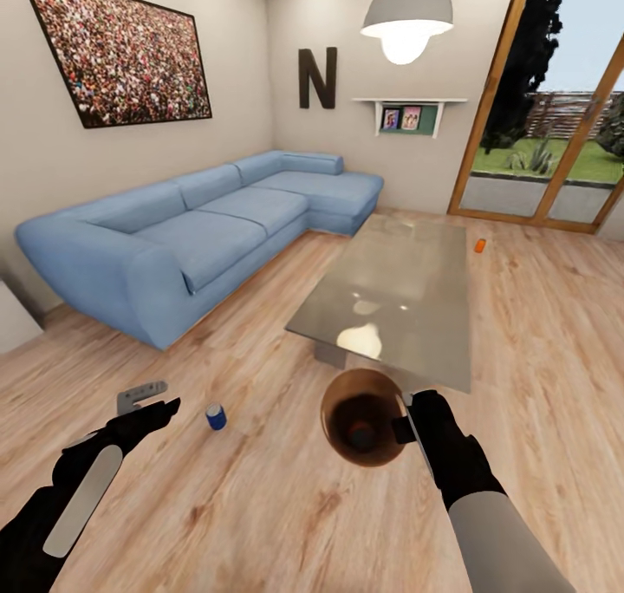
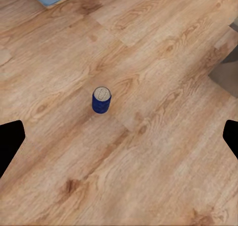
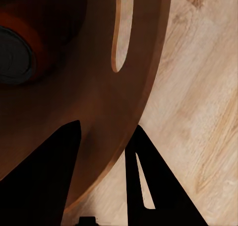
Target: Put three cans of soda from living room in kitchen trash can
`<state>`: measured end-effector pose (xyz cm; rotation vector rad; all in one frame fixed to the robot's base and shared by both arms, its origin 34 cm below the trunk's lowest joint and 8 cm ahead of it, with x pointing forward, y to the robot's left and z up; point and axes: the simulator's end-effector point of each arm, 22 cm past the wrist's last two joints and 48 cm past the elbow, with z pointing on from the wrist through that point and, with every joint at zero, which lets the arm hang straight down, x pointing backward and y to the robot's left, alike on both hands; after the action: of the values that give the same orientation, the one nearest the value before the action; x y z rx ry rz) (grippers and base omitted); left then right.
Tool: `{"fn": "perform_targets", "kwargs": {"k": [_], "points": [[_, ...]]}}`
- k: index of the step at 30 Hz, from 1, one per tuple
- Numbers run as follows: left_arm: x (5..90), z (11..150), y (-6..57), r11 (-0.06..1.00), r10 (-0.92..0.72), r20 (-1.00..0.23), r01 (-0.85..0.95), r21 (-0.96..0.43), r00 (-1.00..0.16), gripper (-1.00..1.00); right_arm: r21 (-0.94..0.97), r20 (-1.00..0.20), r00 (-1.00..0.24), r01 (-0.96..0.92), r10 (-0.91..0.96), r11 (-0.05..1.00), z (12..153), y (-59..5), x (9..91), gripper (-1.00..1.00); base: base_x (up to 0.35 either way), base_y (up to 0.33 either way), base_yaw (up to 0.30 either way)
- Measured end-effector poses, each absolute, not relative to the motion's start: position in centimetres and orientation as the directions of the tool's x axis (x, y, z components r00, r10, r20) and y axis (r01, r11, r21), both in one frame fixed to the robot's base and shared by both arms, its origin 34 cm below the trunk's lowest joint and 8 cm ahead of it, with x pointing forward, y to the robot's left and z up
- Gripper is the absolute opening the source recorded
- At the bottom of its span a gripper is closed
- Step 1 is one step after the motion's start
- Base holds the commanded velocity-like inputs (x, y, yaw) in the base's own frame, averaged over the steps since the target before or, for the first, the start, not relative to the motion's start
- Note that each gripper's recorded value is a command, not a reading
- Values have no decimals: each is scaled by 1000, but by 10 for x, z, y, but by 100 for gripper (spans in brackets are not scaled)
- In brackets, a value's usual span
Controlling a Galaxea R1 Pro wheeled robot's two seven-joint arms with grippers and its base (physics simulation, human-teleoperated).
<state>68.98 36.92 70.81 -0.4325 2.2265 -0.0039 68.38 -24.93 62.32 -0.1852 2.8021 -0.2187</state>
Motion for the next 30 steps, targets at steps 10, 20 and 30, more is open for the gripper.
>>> {"fn": "perform_targets", "kwargs": {"k": [10,20,30], "points": [[690,713,369,941,-307,-757,-304,-151,-576,100,-177,-315,-937,-100,-153,979,628,-251,685,-100,96,130,-151],[691,719,368,941,-307,-763,-301,-154,-569,100,-182,-325,-933,-98,-154,978,634,-252,687,-100,96,17,-185],[691,723,369,941,-307,-768,-302,-156,-562,100,-171,-334,-931,-97,-150,980,638,-249,688,-100,13,150,-110]]}}
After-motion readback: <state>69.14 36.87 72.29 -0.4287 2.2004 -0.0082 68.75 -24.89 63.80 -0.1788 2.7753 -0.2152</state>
